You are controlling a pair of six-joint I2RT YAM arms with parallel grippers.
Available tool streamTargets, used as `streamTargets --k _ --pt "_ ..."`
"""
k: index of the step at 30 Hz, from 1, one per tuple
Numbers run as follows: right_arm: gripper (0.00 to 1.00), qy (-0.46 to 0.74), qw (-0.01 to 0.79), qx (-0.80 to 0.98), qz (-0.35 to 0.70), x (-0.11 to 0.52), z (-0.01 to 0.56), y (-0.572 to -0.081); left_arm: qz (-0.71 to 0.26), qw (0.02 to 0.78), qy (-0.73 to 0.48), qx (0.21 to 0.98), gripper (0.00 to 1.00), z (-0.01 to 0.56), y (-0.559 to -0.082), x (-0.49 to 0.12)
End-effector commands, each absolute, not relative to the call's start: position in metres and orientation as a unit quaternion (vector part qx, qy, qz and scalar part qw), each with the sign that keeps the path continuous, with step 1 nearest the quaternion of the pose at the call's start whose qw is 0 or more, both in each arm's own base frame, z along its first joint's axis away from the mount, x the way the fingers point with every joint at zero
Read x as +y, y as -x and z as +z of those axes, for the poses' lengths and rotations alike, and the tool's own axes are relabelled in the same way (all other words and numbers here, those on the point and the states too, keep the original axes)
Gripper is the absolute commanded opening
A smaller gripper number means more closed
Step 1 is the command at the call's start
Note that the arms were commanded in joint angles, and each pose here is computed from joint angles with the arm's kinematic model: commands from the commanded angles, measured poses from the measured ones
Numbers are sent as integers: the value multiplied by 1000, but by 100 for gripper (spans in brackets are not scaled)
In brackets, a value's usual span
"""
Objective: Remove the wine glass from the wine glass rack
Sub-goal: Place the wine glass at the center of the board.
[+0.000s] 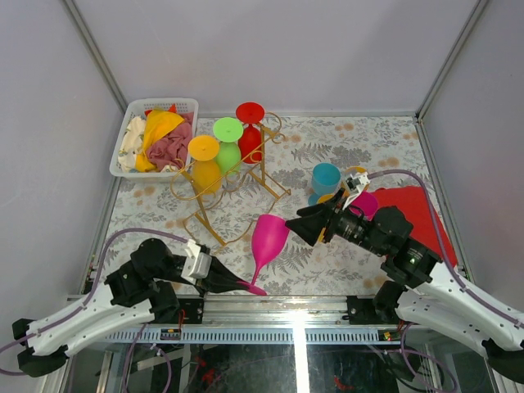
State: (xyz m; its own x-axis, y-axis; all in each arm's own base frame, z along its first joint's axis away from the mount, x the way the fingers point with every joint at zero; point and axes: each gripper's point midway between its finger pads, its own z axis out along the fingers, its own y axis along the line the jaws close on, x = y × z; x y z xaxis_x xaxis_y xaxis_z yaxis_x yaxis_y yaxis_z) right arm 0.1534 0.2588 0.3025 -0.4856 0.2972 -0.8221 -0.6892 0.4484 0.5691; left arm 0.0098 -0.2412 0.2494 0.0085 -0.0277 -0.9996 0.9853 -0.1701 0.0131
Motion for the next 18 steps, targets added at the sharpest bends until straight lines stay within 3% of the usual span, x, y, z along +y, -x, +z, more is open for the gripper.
streamTargets --k 1,9,15,18 --pt "75 159 483 632 585 270 351 -138 -551 461 -564 408 0 253 -2 -245" --pt "76 178 386 655 625 285 328 -145 -551 461 -570 399 0 253 2 -242" --pt "70 269 282 613 687 295 328 -107 -544 470 -565 404 0 252 -1 -239" --pt "67 286 277 592 701 292 331 -97 -542 467 -565 411 0 250 -2 -240"
